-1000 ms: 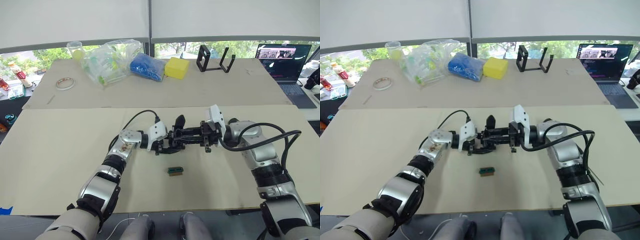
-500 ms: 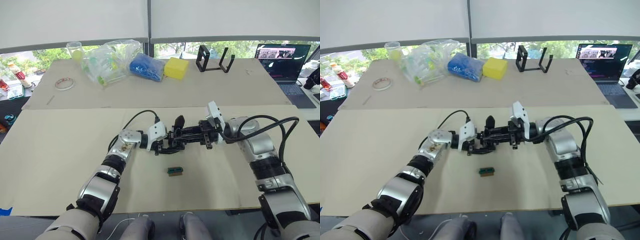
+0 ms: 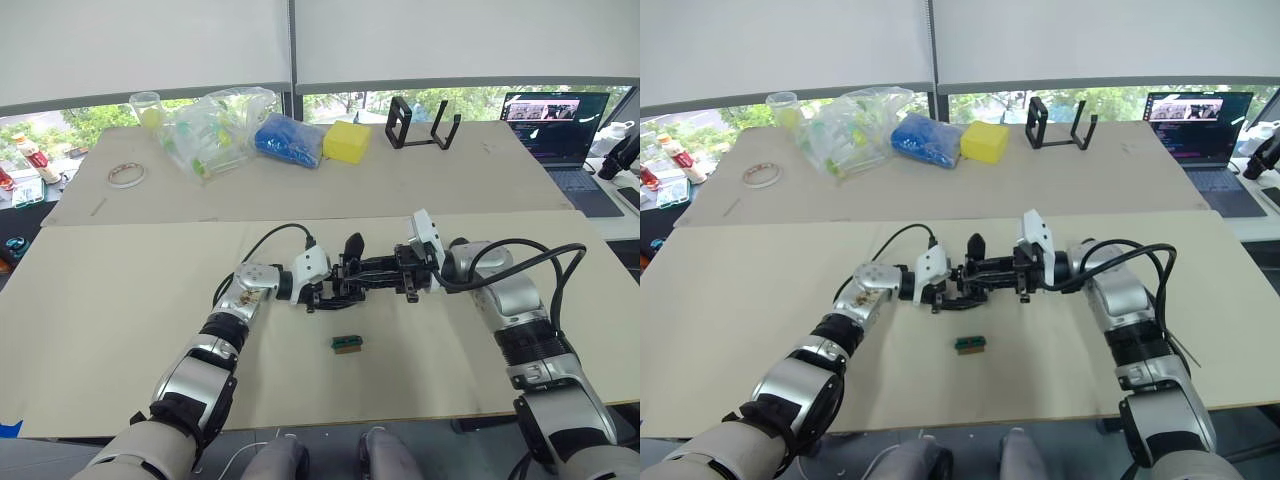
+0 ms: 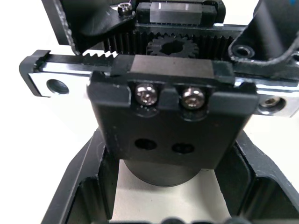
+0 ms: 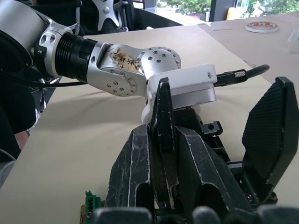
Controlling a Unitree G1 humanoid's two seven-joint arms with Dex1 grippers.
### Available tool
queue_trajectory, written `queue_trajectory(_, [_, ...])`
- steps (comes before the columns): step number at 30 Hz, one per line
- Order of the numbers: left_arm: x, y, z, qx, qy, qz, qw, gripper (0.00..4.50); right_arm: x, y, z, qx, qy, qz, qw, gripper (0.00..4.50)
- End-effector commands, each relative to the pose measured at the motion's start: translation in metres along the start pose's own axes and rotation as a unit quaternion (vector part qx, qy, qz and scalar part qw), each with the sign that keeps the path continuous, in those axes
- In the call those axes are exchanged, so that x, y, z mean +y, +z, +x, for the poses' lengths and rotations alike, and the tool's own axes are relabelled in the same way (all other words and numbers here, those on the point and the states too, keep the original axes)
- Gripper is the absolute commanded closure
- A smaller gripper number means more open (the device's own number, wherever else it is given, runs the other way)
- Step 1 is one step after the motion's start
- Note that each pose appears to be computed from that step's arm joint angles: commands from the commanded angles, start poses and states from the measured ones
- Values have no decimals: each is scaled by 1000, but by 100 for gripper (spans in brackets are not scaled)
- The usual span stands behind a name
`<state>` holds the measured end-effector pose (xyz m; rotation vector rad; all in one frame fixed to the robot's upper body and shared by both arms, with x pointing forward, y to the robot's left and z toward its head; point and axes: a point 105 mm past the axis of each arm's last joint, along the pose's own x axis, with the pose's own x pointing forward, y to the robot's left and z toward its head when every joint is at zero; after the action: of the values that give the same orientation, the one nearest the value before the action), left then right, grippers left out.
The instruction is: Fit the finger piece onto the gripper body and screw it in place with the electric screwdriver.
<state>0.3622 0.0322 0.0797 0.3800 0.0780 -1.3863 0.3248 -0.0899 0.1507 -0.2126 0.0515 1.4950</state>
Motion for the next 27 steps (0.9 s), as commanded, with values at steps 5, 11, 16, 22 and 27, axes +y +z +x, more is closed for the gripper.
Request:
queue_trajectory(5, [8, 23, -4, -26, 2, 42, 999, 220, 3, -53, -6, 104, -9, 60, 993, 419])
queue_trajectory(11, [7, 24, -4, -28, 1, 44, 999, 220, 8, -54, -8, 118, 24, 62, 991, 419])
queue_trajectory(16, [6, 24, -4, -29, 1, 44, 999, 220, 1, -52, -7, 120, 18, 55, 991, 419])
queue_trajectory(22, [6, 25, -4, -31, 2, 43, 999, 220, 0, -52, -7, 119, 20, 55, 991, 419])
queue_trajectory(27, [5, 24, -4, -31, 2, 43, 999, 220, 0, -56, -9, 111, 3, 80, 991, 419])
